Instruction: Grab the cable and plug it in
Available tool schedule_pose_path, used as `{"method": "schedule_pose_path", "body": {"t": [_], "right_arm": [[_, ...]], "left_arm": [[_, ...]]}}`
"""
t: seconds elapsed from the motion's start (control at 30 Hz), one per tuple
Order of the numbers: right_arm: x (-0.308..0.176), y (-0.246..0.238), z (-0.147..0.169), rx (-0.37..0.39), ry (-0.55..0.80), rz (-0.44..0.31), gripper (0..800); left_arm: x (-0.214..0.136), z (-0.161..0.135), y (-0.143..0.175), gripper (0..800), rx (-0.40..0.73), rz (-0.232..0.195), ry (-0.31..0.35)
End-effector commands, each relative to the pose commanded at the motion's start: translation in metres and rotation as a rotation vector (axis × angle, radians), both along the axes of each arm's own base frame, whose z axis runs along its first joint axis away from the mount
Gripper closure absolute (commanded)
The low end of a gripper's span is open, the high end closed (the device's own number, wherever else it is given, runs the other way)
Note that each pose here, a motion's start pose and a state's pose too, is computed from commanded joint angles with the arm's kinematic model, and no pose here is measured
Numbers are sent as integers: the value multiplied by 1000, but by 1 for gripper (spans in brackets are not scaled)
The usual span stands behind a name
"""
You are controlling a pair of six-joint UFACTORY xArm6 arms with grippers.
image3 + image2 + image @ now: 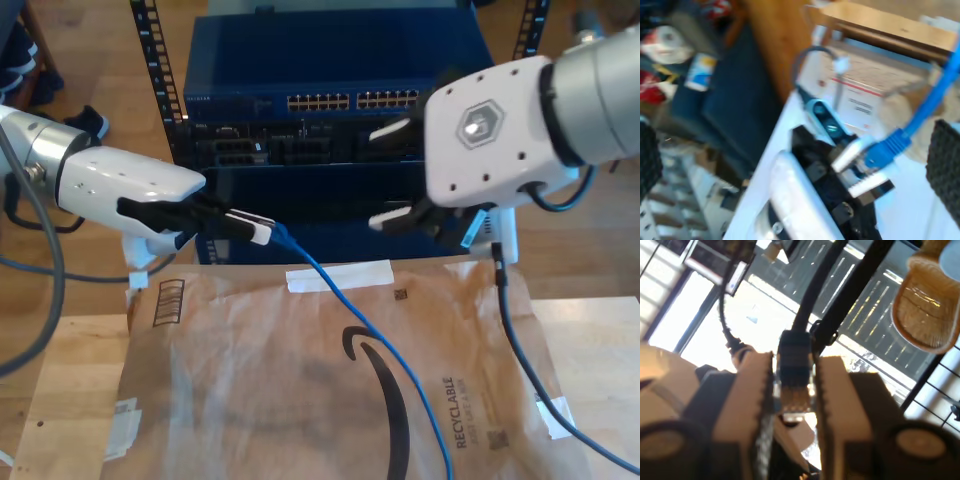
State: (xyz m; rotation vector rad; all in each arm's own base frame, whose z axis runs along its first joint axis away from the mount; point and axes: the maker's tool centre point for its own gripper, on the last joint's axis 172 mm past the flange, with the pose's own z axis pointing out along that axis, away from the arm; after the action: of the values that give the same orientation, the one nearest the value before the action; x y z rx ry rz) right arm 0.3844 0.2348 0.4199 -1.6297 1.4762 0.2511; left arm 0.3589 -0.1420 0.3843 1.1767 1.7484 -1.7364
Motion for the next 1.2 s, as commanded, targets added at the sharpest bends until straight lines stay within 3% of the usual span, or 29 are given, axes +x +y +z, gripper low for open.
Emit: {"method": "schedule_pose_path", "body": {"t": [0.13,0.37,0.43,0.7,0.93,1.2], "right_arm": [[5,13,7,-5,-117,-17,72],[0,57,23,-85,-396,16,72],[-11,75,34,-93,-471,51,71],[-32,74,26,-80,-485,67,68],[-37,73,17,-82,-477,73,68],[-52,95,32,-44,-538,99,73]], "left_arm": [[12,32,8,795,-167,33,24],[3,41,10,795,-223,-5,51],[4,34,12,795,-247,-16,99],[7,34,17,794,-269,-25,159],[4,42,20,793,-301,-40,159],[1,43,20,793,-314,-51,164]]}}
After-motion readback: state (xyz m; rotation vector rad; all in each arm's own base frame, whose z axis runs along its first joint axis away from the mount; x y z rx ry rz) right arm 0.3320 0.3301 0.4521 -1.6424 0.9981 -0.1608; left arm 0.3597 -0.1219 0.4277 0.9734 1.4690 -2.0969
